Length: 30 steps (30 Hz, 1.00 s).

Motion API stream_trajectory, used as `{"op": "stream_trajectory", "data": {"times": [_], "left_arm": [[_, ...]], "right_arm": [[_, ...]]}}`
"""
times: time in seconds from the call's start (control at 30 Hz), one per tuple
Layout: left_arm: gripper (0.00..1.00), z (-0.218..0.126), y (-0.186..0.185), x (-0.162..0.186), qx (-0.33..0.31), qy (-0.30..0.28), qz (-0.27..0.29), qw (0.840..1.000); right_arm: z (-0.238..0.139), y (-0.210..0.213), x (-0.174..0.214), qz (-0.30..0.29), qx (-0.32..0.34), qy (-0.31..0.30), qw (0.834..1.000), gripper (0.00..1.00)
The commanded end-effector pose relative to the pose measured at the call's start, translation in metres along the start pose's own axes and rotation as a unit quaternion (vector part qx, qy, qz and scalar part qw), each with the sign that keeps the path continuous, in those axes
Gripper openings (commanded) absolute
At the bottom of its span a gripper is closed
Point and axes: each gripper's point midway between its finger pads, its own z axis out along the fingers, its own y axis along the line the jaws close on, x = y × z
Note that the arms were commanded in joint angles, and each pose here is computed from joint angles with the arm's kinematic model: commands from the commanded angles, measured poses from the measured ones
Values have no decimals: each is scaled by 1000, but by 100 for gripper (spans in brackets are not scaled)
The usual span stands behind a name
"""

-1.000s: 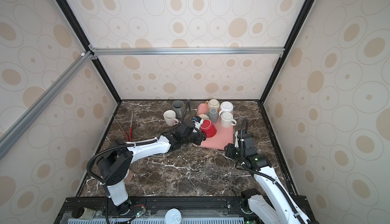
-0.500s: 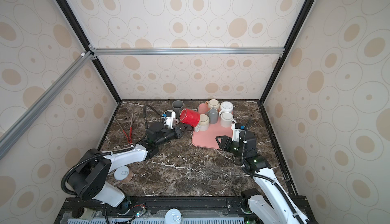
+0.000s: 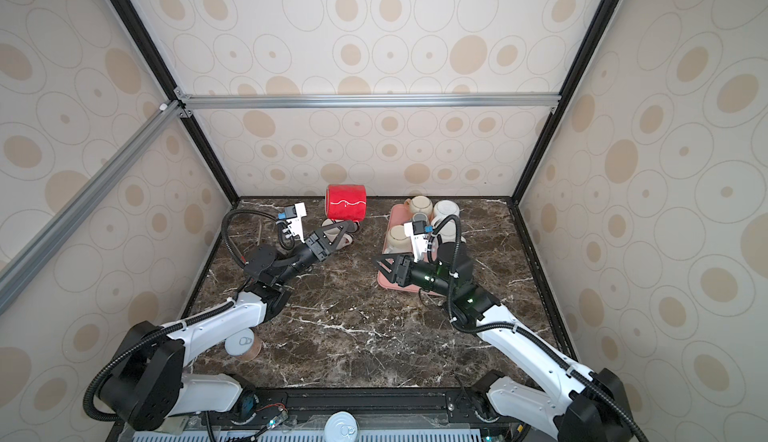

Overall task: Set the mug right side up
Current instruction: 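Lift the red mug off the tray with the left gripper while the right approaches, then grasp the red mug's handle with the right gripper from the left gripper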

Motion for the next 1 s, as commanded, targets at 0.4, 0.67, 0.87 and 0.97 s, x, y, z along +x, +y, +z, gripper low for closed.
{"op": "stream_trajectory", "data": {"times": [0.4,0.67,0.87,0.97], "left_arm": [[0,-18,-85,-36,140,-48,20,989],[0,-22,-91,-33,152,-40,16,988],[0,-24,-92,-31,155,-36,10,987],[0,-25,-91,-29,156,-35,9,987]], "right_arm": [[37,68,-59,11,-143,-58,988,49],[53,72,-61,19,-154,-48,987,49],[64,73,-57,40,-171,-38,984,43],[68,75,-56,46,-181,-38,982,34]]}}
